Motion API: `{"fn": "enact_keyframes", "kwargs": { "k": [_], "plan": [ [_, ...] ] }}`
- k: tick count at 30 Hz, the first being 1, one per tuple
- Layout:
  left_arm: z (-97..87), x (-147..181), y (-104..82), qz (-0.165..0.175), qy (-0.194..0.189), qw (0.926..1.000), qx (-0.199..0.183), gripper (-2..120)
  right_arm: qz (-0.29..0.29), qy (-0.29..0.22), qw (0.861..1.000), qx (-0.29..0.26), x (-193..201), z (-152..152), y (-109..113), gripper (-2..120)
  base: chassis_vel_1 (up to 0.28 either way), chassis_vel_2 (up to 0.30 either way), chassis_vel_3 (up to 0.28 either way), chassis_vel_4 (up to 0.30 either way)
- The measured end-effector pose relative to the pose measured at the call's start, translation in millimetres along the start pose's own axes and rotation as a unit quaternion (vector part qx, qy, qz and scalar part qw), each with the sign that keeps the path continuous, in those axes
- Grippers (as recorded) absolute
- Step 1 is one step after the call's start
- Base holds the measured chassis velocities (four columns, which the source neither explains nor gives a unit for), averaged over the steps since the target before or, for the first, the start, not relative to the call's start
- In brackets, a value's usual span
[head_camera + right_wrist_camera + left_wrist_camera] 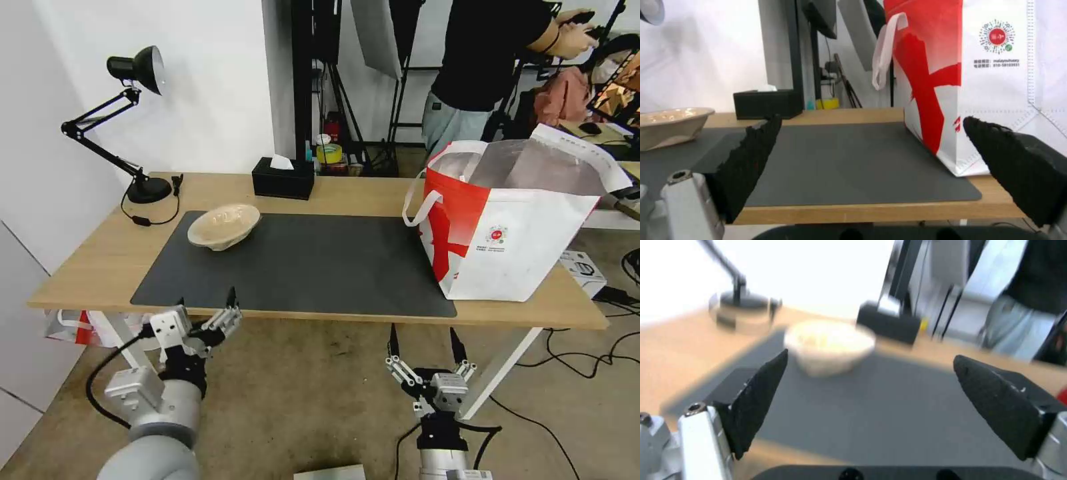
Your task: Pick up the trash from the table and place it into the takeout bag.
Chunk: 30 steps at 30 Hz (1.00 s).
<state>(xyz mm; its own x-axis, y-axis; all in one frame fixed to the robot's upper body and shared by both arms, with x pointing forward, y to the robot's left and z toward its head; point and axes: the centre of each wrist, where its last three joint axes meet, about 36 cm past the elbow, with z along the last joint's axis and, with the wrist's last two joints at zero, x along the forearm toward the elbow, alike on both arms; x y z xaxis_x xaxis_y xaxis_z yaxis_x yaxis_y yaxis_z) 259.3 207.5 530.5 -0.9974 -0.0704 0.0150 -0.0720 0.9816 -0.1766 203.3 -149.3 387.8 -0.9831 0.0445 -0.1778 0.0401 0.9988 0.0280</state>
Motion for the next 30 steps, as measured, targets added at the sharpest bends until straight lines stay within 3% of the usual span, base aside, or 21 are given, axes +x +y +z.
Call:
{"fn": "enact_keyframes", "kwargs": {
  "k": [2, 5, 7, 8, 11, 12, 15, 18, 20, 21, 23, 25, 26, 30],
  "plan": [
    [-1.6, -10.2, 5.4, 0.008, -0.039, 0.9992, -0.004, 100, 0.000, 0.000, 1.000, 0.000, 0.0, 0.0, 0.0, 100, 0.000, 0.000, 0.000, 0.000],
    [-8.1, -21.0, 11.3, 0.015, -0.056, 0.9981, 0.019, 100, 0.000, 0.000, 1.000, 0.000, -0.1, -0.1, 0.0, 100, 0.000, 0.000, 0.000, 0.000],
    [-22.0, -24.9, 14.7, 0.015, -0.027, 0.9968, 0.074, 100, 0.000, 0.000, 1.000, 0.000, -0.1, -0.1, 0.0, 100, 0.000, 0.000, 0.000, 0.000],
    [-22.0, -24.9, 14.7, 0.015, -0.027, 0.9968, 0.074, 100, 0.000, 0.000, 1.000, 0.000, -0.1, -0.1, 0.0, 100, 0.000, 0.000, 0.000, 0.000],
    [-38.0, -30.9, 24.3, 0.003, 0.019, 0.9908, 0.134, 100, 0.000, 0.000, 1.000, 0.000, -0.1, -0.1, 0.0, 100, 0.000, 0.000, 0.000, 0.000],
    [-38.0, -30.9, 24.3, 0.003, 0.019, 0.9908, 0.134, 100, 0.000, 0.000, 1.000, 0.000, -0.1, -0.1, 0.0, 100, 0.000, 0.000, 0.000, 0.000],
    [-60.6, -38.5, 31.3, -0.007, 0.082, 0.9728, 0.217, 100, 0.000, 0.000, 1.000, 0.000, -0.1, -0.1, 0.0, 100, 0.000, 0.000, 0.000, 0.000],
    [-69.6, -42.4, 33.2, -0.007, 0.098, 0.9644, 0.246, 100, 0.000, 0.000, 1.000, 0.000, -0.1, -0.1, 0.0, 100, 0.000, 0.000, 0.000, 0.000],
    [-81.6, -50.3, 36.9, -0.007, 0.130, 0.9470, 0.294, 100, 0.000, 0.000, 1.000, 0.000, -0.1, -0.1, 0.0, 100, 0.000, 0.000, 0.000, 0.000],
    [-81.6, -50.3, 36.9, -0.007, 0.130, 0.9470, 0.294, 100, 0.000, 0.000, 1.000, 0.000, -0.1, -0.1, 0.0, 100, 0.000, 0.000, 0.000, 0.000],
    [-90.3, -57.5, 40.8, -0.008, 0.164, 0.9283, 0.334, 100, 0.000, 0.000, 1.000, 0.000, -0.1, -0.1, 0.0, 100, 0.000, 0.000, 0.000, 0.000],
    [-97.2, -65.1, 45.0, -0.014, 0.186, 0.9146, 0.359, 100, 0.000, 0.000, 1.000, 0.000, -0.1, -0.1, 0.0, 100, 0.000, 0.000, 0.000, 0.000],
    [-97.2, -65.1, 45.0, -0.014, 0.186, 0.9146, 0.359, 100, 0.000, 0.000, 1.000, 0.000, -0.1, -0.1, 0.0, 100, 0.000, 0.000, 0.000, 0.000],
    [-107.0, -84.9, 54.2, -0.030, 0.212, 0.8949, 0.391, 100, 0.000, 0.000, 1.000, 0.000, -0.1, -0.1, 0.0, 100, 0.000, 0.000, 0.000, 0.000]
  ]
}}
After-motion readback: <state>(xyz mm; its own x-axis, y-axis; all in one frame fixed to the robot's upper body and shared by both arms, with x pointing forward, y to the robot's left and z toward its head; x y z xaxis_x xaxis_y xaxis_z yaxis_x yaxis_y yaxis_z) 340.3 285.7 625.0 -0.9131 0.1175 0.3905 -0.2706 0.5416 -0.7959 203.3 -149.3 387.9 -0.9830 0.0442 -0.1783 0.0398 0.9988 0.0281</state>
